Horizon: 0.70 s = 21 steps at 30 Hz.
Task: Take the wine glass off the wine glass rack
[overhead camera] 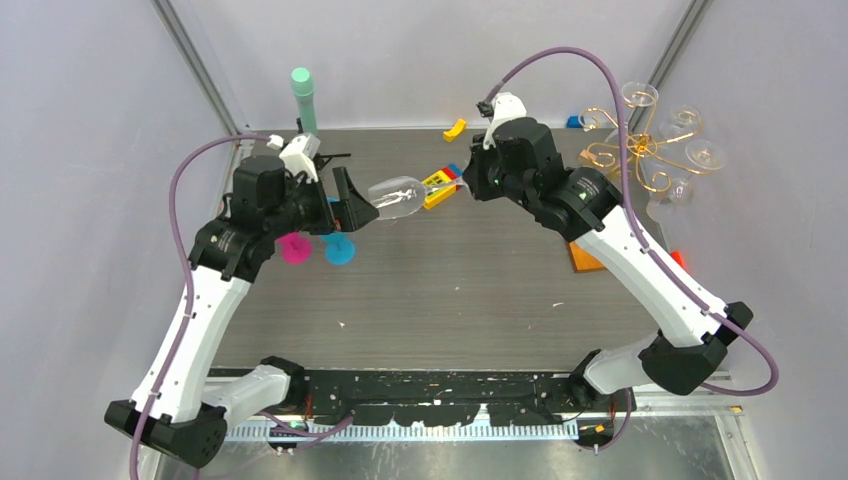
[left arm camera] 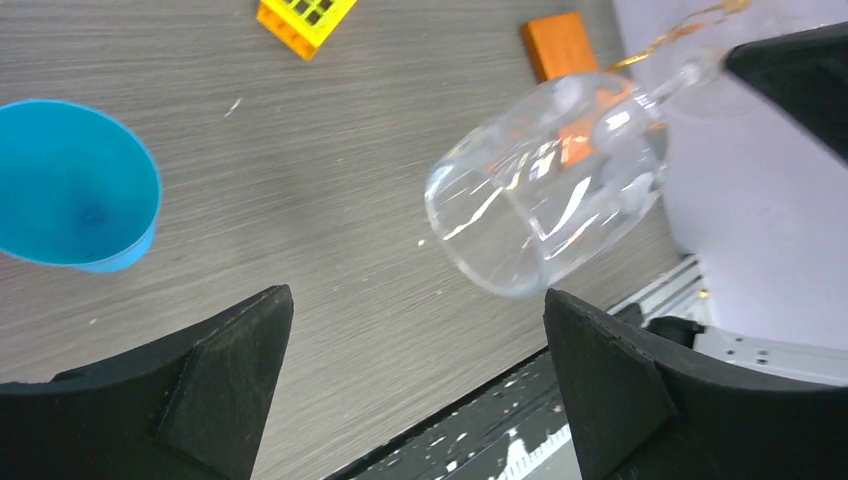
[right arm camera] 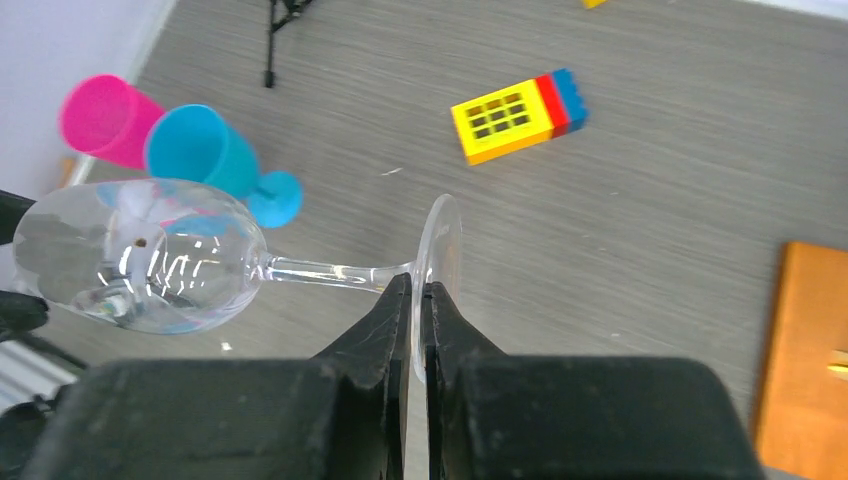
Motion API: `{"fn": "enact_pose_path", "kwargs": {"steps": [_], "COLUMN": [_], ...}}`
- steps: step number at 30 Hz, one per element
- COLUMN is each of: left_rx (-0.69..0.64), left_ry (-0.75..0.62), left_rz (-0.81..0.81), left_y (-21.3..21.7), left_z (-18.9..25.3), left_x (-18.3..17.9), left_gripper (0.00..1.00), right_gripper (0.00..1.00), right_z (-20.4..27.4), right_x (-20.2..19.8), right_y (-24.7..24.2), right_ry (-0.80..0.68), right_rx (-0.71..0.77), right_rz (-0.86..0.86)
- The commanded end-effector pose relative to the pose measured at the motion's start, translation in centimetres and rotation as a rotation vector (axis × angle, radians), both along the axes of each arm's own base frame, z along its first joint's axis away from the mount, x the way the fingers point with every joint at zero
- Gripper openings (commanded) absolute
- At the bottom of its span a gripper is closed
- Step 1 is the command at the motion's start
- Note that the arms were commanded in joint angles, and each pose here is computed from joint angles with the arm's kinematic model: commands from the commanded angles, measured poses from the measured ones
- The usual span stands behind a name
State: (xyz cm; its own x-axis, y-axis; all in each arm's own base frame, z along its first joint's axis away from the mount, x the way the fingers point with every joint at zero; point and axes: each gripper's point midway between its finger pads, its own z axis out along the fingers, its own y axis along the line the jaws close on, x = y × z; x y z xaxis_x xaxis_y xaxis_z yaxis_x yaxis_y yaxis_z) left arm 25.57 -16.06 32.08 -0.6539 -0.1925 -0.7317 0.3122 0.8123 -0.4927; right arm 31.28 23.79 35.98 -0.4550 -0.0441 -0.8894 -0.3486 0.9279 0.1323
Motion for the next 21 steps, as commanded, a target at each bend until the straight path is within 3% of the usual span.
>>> {"fn": "enact_pose_path", "kwargs": {"steps": [1,5,16,18,21], "left_rx": [-0.201,-0.269,-0.338,-0.343,-0.329], "left_ry": [-0.114,-0.136,-0.05,-0.053,-0.063], "left_rz": [-0.04,-0.131,-0.198,-0.2,-0.195], "left_y": [-1.8,-3.1,-4.5,-4.6,-4.5], "left_z": [4.8,6.3,6.3,6.5,6.3], "left_x": [-0.7,-1.9,-2.4,-2.4,-2.3], "left_gripper": [0.99,0.86,0.49,0.36,0.09], "right_gripper": [0.0,0.0,0.0,0.0,0.0], "right_z": [3.3,2.9,2.5,2.2,1.8], "right_x": [-0.7,-1.2,-1.9,-2.0,-2.0], "right_y": [3.0,3.7,5.8,5.9,5.7], "right_ry": [-0.015,0.013,0.056,0.066,0.076], "right_rx": [0.271,0.304,0.396,0.397,0.388], "right_rz": [0.052,0.08,0.153,0.154,0.144]}}
